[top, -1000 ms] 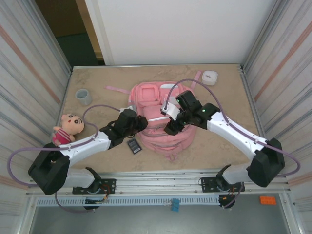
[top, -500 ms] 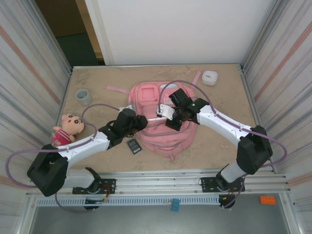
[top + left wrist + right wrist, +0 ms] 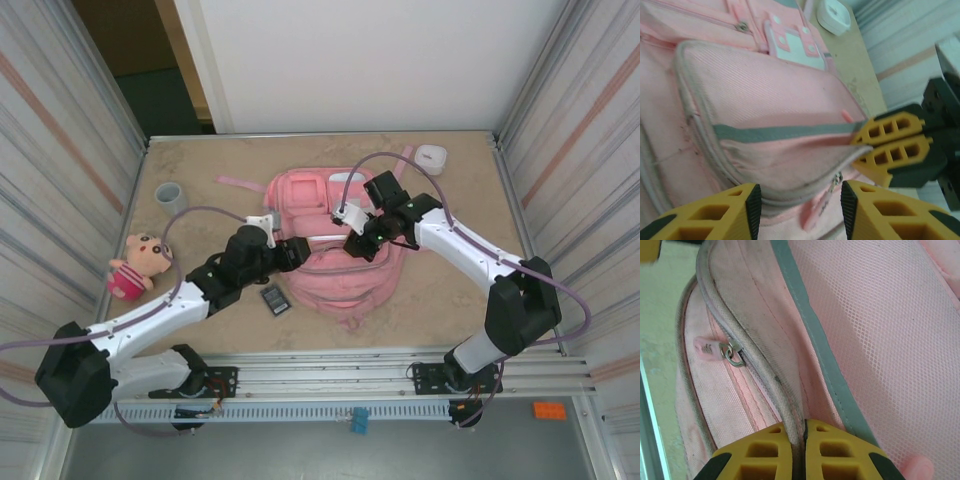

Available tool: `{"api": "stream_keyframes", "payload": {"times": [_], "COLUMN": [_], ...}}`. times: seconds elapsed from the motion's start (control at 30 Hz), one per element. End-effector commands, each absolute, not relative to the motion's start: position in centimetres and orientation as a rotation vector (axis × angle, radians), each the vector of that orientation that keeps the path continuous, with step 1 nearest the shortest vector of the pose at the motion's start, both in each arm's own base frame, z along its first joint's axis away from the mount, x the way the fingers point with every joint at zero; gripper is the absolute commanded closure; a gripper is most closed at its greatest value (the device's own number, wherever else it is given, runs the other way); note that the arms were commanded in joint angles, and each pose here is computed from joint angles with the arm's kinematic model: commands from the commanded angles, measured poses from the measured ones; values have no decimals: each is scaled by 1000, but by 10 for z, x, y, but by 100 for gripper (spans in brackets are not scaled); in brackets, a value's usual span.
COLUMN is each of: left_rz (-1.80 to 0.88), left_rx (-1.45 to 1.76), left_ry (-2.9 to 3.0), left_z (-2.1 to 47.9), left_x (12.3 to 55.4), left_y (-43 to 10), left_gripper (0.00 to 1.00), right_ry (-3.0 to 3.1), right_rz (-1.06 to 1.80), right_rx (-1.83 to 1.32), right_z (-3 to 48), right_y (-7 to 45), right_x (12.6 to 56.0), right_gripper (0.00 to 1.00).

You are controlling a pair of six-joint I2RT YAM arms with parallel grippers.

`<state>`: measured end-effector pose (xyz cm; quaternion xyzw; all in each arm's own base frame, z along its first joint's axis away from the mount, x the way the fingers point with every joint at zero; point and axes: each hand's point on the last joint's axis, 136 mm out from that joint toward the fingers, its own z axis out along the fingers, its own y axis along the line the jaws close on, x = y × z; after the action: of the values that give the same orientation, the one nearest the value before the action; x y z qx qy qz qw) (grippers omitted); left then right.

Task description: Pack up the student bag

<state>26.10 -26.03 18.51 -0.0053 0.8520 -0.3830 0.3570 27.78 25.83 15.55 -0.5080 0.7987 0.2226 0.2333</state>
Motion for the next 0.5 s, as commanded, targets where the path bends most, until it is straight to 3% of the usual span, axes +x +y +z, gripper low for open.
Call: {"api": "stream_keyframes", "payload": {"times": [0.0,0.33,0.47], "left_rz": [-1013,-1013,-982], "left_rx": [117,185,161], "left_ry": [2209,2284,2309], "left_z": [184,165,159], "left_x": [249,254,261], "left_y": [-277,-316,-319], "left_gripper": [52,58,82], "right_ry": [2135,2168,2165], "right_rz": [745,833,829], "right_rx": [-1321,-1272,-1265], "right_z": [186,188,190], "right_y": [275,281,280], "right_x": [281,278,280], "right_gripper": [100,100,100]}}
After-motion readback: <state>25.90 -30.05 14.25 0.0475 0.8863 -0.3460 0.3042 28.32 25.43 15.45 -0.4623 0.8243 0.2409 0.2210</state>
